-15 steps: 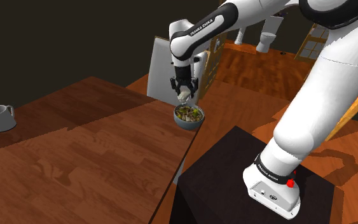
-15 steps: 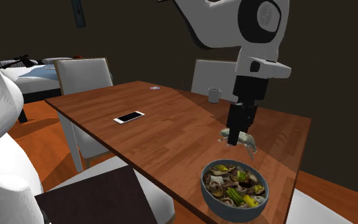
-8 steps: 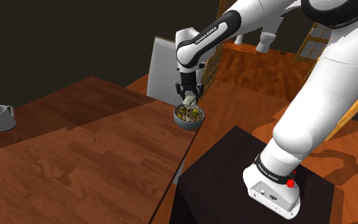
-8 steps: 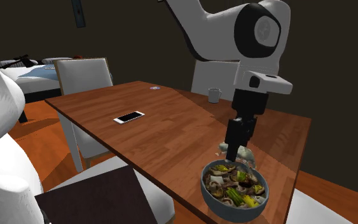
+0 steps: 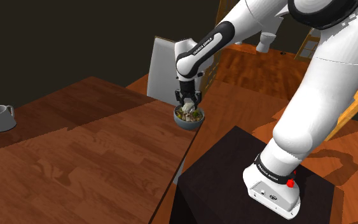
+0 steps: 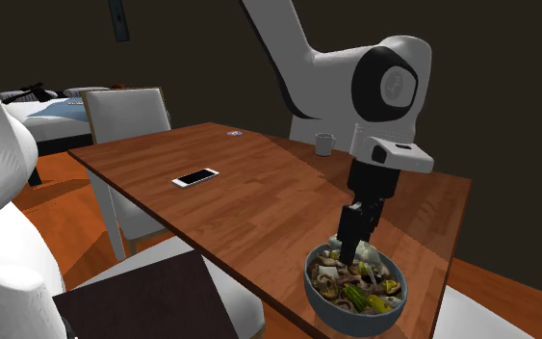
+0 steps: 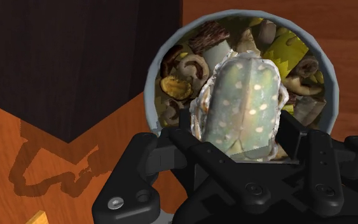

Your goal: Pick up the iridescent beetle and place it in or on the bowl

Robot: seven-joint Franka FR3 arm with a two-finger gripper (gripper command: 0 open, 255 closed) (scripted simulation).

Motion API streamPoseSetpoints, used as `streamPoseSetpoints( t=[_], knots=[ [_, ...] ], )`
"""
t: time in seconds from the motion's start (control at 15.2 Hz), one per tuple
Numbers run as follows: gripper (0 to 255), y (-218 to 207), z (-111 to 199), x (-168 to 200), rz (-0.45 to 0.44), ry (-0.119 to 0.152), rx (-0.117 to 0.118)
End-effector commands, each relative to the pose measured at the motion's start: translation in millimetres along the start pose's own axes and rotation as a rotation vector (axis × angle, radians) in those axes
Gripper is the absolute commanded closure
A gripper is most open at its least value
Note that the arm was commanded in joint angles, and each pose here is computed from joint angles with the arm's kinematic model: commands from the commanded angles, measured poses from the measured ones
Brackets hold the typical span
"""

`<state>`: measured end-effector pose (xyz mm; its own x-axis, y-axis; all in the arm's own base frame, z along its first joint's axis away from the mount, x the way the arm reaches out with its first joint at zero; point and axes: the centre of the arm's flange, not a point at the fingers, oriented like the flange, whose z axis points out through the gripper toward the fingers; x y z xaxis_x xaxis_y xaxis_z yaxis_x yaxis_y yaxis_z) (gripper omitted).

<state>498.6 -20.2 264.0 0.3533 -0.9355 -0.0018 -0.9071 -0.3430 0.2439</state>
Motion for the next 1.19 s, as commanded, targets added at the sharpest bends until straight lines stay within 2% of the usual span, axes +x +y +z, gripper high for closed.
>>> streamPoseSetpoints(
  t=[0.0,0.53,0.59,0.92,1.12],
  knots=[
    [255,-3,9,0,0.0,0.0,0.001],
    [255,-3,9,0,0.0,0.0,0.001],
    [0,-3,9,0,0.0,0.0,0.001],
    [0,-3,9,0,0.0,0.0,0.001],
    [0,-3,-30,0,0.0,0.0,0.001]
  ],
)
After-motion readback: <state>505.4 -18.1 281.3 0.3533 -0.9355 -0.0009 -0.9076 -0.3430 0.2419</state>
